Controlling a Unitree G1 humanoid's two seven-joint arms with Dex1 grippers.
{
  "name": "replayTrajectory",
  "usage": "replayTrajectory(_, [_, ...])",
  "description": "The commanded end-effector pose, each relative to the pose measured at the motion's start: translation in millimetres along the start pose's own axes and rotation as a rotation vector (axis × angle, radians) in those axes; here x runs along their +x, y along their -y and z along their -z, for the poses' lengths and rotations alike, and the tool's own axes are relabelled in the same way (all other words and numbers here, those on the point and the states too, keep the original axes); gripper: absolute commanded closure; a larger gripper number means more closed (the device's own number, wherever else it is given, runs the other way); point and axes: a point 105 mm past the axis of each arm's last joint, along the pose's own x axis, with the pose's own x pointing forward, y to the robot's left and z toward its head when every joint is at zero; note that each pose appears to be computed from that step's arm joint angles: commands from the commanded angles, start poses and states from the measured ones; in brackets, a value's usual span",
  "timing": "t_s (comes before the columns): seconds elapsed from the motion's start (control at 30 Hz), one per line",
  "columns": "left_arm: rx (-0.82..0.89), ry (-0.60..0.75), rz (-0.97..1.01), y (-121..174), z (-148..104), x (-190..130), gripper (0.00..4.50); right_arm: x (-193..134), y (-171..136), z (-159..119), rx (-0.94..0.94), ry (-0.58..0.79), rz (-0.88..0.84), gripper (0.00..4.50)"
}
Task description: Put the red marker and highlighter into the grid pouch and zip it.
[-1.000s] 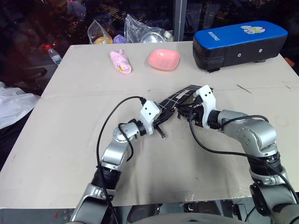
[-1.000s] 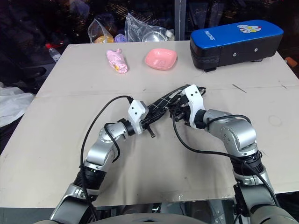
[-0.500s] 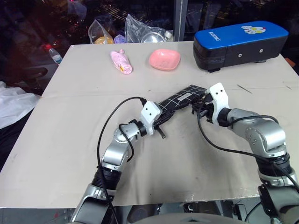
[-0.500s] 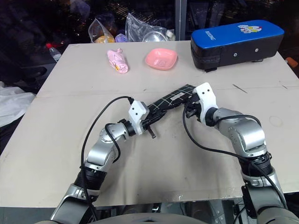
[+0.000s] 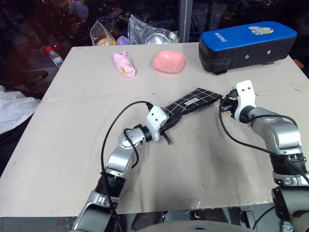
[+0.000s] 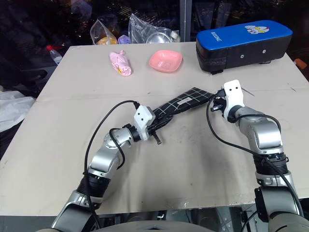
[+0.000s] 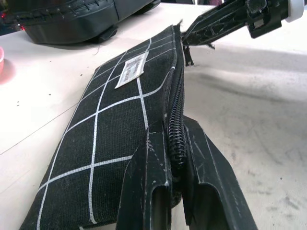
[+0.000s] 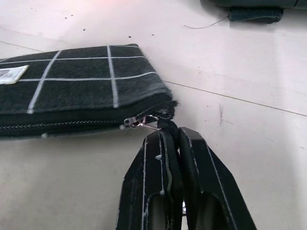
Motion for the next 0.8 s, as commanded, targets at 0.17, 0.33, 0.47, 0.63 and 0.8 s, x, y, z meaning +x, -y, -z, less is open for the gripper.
replayTrajectory(0.17, [0.058, 0.035, -0.099, -23.8, -10.8, -20.0, 3.72, -18.8, -17.8, -10.6, -0.179, 0.152, -0.259, 2.52])
replayTrajectory(0.33, [0.079, 0.037, -0.154, -24.9, -11.8, -32.2, 1.82, -26.3, -6.3, 7.2, -0.302, 0.183, -0.323, 0.28])
replayTrajectory(0.47, [0.057, 0.014, -0.232, -22.5, -9.4, -56.5, 0.05, -37.3, 8.0, 17.8, -0.309, 0.214, -0.394, 0.00])
replayTrajectory(0.63, [-0.041, -0.035, -0.291, -4.6, -3.5, -89.9, 0.05, -52.6, 35.2, 36.8, -0.266, 0.205, -0.425, 0.00])
replayTrajectory(0.8, [-0.108, -0.124, -0.381, 12.0, 10.0, -117.2, 0.05, -72.5, 54.4, 46.7, -0.172, 0.250, -0.464, 0.00])
